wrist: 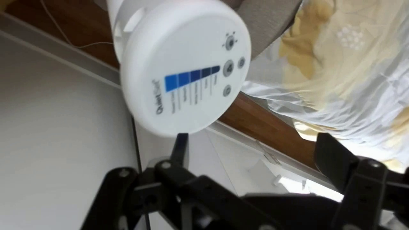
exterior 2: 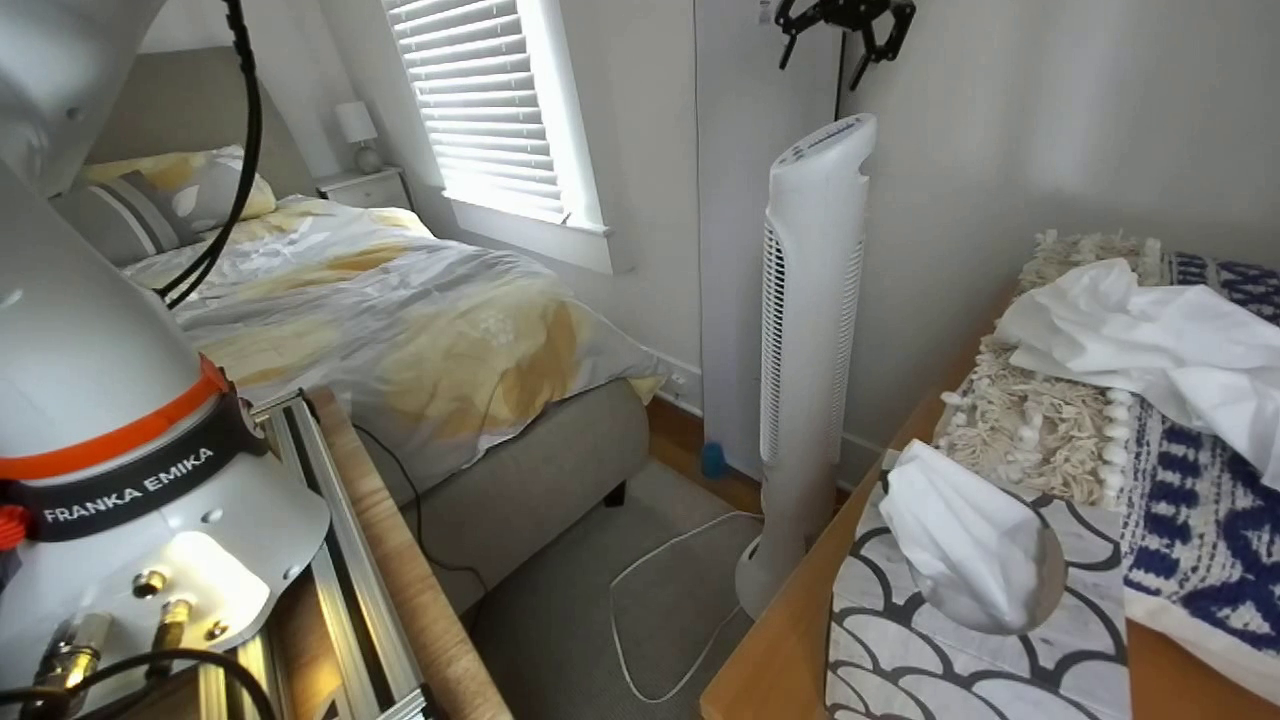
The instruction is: Move the fan to the right
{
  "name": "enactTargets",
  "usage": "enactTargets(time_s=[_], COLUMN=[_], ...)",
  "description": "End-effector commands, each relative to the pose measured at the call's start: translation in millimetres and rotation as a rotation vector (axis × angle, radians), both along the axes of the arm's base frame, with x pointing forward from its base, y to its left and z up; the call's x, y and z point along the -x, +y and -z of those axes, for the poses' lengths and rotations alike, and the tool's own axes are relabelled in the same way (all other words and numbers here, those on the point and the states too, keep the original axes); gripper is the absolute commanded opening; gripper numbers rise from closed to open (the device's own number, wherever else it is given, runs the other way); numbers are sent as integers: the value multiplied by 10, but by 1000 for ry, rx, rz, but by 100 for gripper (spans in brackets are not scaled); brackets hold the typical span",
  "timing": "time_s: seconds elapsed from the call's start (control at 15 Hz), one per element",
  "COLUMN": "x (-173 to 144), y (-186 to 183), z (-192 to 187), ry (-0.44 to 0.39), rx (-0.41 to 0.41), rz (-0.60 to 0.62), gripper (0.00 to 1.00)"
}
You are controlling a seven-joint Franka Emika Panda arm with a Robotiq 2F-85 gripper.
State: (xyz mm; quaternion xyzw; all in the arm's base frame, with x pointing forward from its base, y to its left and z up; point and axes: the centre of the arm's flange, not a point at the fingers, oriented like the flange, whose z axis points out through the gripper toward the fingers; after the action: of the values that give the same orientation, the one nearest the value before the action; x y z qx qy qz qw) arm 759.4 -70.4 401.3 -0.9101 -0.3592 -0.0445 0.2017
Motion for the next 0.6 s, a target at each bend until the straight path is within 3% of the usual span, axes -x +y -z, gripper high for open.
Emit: enactTargets(time_s=[0.0, 0.4, 0.53], x=[203, 678, 897], y=[290, 887, 1046], z=[-259, -565, -634], ry=[-41, -1, -7], rx=[176, 344, 365], rz=[-3, 57, 62], gripper=[100, 100, 100])
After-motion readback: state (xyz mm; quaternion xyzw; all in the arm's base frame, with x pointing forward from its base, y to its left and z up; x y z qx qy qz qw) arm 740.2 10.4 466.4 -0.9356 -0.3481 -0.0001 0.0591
